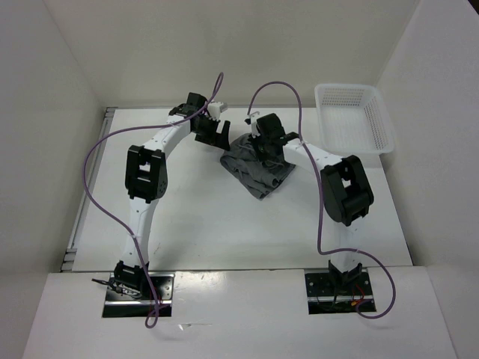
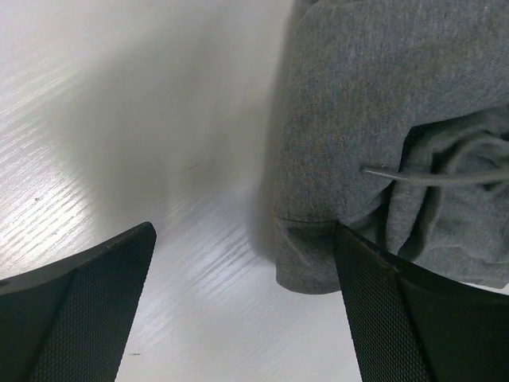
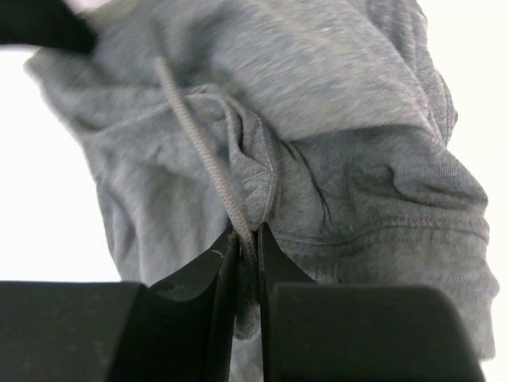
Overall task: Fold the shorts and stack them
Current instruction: Fold the shorts
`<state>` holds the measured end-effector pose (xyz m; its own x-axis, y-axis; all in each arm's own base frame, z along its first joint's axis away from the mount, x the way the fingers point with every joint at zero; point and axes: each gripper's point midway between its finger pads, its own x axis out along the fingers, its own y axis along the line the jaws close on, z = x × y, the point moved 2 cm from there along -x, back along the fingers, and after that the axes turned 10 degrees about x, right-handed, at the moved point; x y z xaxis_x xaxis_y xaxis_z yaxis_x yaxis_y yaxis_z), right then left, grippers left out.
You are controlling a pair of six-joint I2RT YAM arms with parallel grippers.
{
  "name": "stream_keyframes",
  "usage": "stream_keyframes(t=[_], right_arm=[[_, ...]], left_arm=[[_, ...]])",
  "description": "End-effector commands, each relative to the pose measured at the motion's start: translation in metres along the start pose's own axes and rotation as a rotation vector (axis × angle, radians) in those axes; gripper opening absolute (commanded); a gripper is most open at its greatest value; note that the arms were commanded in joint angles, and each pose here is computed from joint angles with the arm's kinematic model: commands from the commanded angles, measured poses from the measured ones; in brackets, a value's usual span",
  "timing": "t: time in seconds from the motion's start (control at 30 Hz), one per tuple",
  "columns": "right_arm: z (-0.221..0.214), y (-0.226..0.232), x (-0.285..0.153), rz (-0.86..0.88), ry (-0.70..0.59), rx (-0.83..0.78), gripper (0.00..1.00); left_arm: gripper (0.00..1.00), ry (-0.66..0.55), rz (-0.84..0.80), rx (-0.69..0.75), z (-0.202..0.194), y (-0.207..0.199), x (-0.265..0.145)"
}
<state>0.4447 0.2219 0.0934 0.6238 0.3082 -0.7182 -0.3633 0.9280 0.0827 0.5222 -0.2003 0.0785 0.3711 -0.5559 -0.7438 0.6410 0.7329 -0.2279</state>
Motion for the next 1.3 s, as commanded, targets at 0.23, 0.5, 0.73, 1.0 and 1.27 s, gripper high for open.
stream_keyframes(t=[0.23,0.5,0.73,1.0,1.27], right_arm=[[-0.001,0.028,-0.089,0.226,0.048,-0.298,0.0],[-0.058,0.046,-0.086,0.308,0.164,-0.415,0.0],[-0.087,0.053,-0.081,0.327,0.201,-0.432,0.54],[-0.036,0.079,-0.131,0.409,0.051,-0.358,0.77],[0.015,0.017,-0.117,0.143,-0.183,0.082,0.12]], left_arm=[[0.99,-0.067,-0.036,0.035,0.026,-0.01,-0.015],[0.99,-0.068,-0.051,0.043,0.029,-0.016,-0.013],[1.0,-0.041,-0.096,0.049,0.024,-0.034,-0.005],[1.0,-0.021,-0.15,0.05,0.019,-0.049,0.004],[1.0,0.091,-0.172,0.018,-0.027,-0.066,0.019]])
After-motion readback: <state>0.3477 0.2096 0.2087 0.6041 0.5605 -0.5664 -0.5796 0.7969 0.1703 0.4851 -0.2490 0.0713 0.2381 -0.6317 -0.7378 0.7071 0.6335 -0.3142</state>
